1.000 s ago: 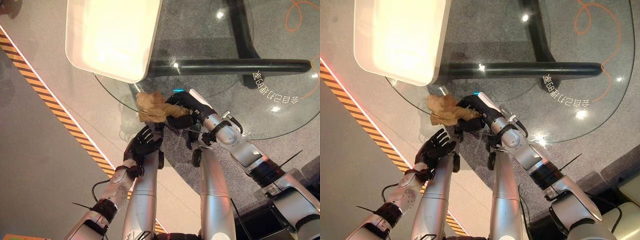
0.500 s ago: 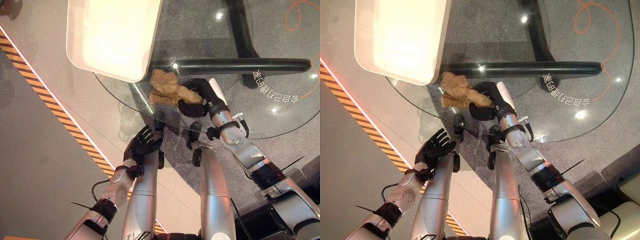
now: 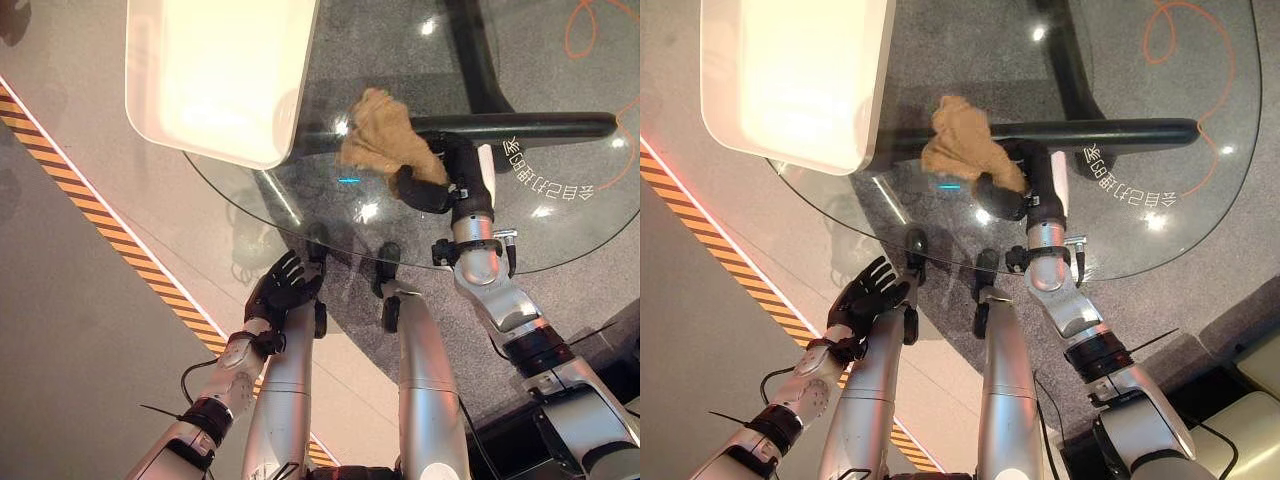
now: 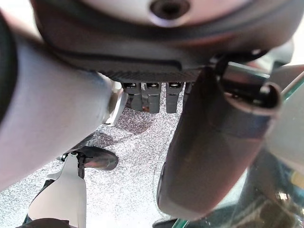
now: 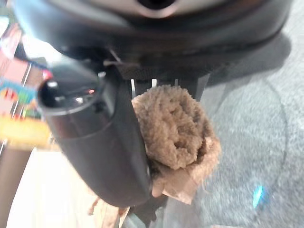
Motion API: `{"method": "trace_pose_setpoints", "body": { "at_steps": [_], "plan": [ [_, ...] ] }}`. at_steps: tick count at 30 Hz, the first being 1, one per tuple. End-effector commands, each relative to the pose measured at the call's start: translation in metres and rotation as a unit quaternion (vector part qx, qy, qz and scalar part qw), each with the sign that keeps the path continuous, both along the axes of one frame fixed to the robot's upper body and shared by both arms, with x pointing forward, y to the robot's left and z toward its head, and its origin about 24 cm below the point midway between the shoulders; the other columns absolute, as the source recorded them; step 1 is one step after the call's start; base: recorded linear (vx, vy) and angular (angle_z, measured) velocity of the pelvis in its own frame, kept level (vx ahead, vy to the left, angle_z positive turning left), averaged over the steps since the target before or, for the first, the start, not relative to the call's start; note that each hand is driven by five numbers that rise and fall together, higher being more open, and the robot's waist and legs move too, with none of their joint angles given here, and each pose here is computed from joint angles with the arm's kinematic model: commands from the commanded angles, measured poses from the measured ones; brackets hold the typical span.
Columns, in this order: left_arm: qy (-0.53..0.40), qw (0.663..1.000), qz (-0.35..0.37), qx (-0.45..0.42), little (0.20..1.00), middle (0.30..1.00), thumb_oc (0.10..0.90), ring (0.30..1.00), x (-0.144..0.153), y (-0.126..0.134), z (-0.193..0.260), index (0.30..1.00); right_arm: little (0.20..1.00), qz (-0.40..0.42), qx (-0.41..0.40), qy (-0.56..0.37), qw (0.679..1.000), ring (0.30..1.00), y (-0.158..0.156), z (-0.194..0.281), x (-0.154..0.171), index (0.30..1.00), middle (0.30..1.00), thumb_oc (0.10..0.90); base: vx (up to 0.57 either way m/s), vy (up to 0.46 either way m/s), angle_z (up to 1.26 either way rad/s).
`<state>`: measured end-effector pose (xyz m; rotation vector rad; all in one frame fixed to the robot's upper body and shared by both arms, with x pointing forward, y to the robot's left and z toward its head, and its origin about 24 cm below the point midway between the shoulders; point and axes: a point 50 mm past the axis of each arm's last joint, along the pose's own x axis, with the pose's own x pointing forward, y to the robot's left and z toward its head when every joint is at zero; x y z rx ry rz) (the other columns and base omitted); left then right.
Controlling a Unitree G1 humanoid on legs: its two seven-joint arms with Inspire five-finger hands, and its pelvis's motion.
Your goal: Wipe the table with a cloth and put it in the basket.
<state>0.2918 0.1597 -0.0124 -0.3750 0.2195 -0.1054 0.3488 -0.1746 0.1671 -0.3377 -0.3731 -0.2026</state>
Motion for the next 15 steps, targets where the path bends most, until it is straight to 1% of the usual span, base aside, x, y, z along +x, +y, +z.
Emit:
{"method": "trace_pose_setpoints", "body": {
  "at_steps": [1,5,6,7,10,11,12,13,15],
  "plan": [
    [0.063,0.997,-0.024,-0.026,0.9,0.9,0.8,0.9,-0.041,-0.025,-0.039,0.9,0.2,-0.145,0.051,-0.095,0.984,0.3,-0.063,0.032,-0.013,0.3,0.3,0.1,0.0,0.0,0.0],
    [0.06,0.998,-0.024,-0.025,0.9,0.9,0.8,0.9,-0.041,-0.025,-0.038,0.9,0.2,-0.205,0.078,-0.107,0.97,0.3,-0.08,0.033,-0.014,0.3,0.3,0.1,-0.02,-0.007,-0.02],
    [0.049,0.998,-0.024,-0.024,0.9,0.9,0.8,0.9,-0.035,-0.024,-0.032,0.9,0.2,-0.217,0.087,-0.122,0.965,0.3,-0.085,0.041,-0.014,0.3,0.3,0.1,-0.02,-0.004,-0.03],
    [0.058,0.998,-0.023,-0.024,0.9,0.9,0.8,0.9,-0.041,-0.023,-0.038,0.9,0.2,-0.226,0.09,-0.116,0.963,0.3,-0.089,0.035,-0.016,0.3,0.3,0.1,-0.02,-0.005,-0.08],
    [0.059,0.998,-0.021,-0.024,0.9,0.9,0.8,0.9,-0.043,-0.023,-0.038,0.9,0.2,-0.263,0.122,-0.136,0.947,0.3,-0.102,0.035,-0.021,0.3,0.3,0.1,0.0,-0.006,-0.06],
    [0.049,0.998,-0.021,-0.024,0.9,0.9,0.8,0.9,-0.038,-0.023,-0.034,0.9,0.2,-0.266,0.13,-0.15,0.943,0.3,-0.104,0.041,-0.022,0.3,0.3,0.1,0.0,0.0,0.0],
    [0.057,0.998,-0.02,-0.025,0.9,0.9,0.8,0.9,-0.044,-0.023,-0.037,0.9,0.2,-0.283,0.144,-0.151,0.936,0.3,-0.109,0.034,-0.026,0.3,0.3,0.1,0.0,0.0,0.0],
    [0.057,0.998,-0.019,-0.026,0.9,0.9,0.8,0.9,-0.044,-0.023,-0.037,0.9,0.2,-0.292,0.152,-0.159,0.931,0.3,-0.112,0.034,-0.028,0.3,0.3,0.1,0.05,-0.003,-0.02],
    [0.046,0.998,-0.018,-0.027,0.9,0.9,0.8,0.9,-0.037,-0.024,-0.031,0.9,0.2,-0.311,0.174,-0.183,0.916,0.3,-0.117,0.042,-0.03,0.3,0.3,0.1,-0.06,-0.003,-0.03]
  ]
}}
